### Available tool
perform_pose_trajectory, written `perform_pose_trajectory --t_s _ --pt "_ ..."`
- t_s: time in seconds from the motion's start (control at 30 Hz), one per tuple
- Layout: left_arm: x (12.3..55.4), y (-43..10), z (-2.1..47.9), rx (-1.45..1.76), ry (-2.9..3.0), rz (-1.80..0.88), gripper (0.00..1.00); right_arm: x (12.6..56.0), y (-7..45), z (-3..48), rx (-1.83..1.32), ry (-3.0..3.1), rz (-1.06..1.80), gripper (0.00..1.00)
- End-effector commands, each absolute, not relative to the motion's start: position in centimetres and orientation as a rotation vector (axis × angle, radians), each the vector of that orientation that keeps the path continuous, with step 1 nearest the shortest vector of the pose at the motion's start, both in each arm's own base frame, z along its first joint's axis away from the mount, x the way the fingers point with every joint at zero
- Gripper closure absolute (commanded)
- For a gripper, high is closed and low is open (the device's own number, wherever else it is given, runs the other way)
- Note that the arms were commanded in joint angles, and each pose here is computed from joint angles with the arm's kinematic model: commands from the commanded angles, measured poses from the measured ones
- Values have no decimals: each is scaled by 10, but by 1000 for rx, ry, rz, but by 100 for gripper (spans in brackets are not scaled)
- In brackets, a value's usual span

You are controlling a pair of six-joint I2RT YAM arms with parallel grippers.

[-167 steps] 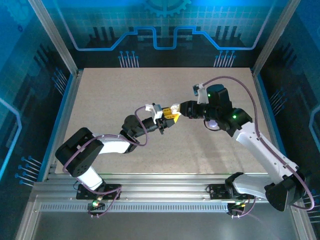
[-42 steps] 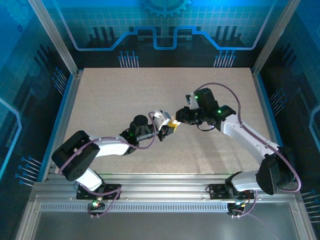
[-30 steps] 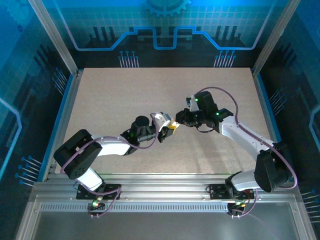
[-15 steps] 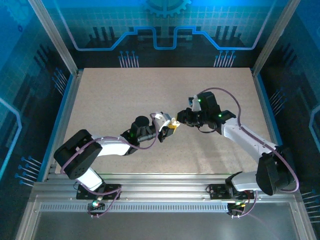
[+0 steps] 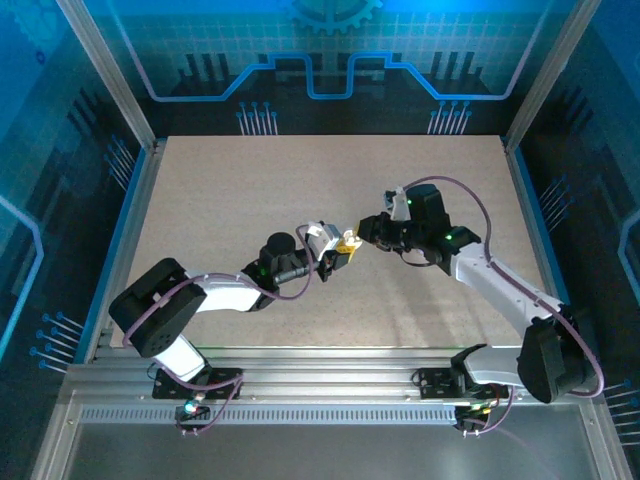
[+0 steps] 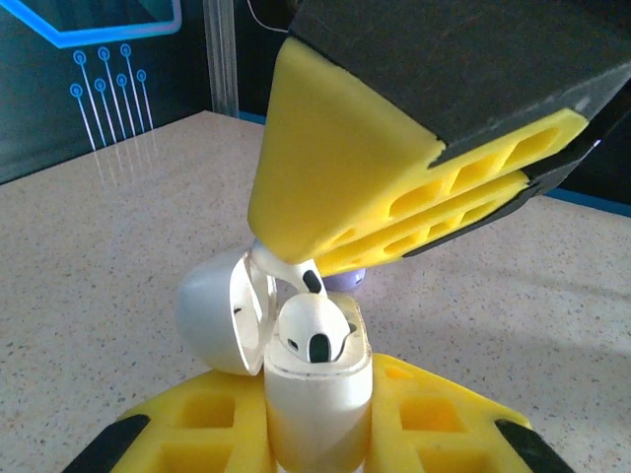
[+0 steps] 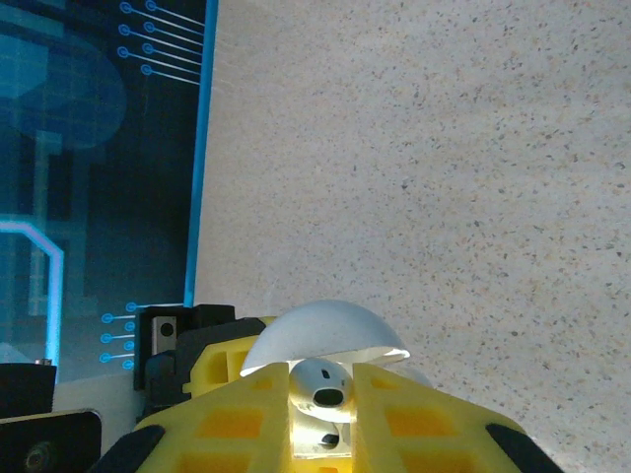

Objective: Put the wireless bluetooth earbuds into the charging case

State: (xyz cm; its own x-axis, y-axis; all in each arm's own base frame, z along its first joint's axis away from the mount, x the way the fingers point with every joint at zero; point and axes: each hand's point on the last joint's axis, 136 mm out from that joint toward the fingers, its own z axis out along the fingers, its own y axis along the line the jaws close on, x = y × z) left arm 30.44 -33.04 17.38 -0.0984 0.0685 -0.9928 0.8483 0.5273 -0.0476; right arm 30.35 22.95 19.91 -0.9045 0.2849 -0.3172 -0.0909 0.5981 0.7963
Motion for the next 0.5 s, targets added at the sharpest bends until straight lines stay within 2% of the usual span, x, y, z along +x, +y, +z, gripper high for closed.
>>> perform_pose_trajectory --t_s 0.0,0.47 --pt "306 -331 200 762 1428 -803 90 301 225 206 197 2392 1286 81" --pt "302 -325 218 733 1311 -787 90 287 220 207 291 2368 1427 80"
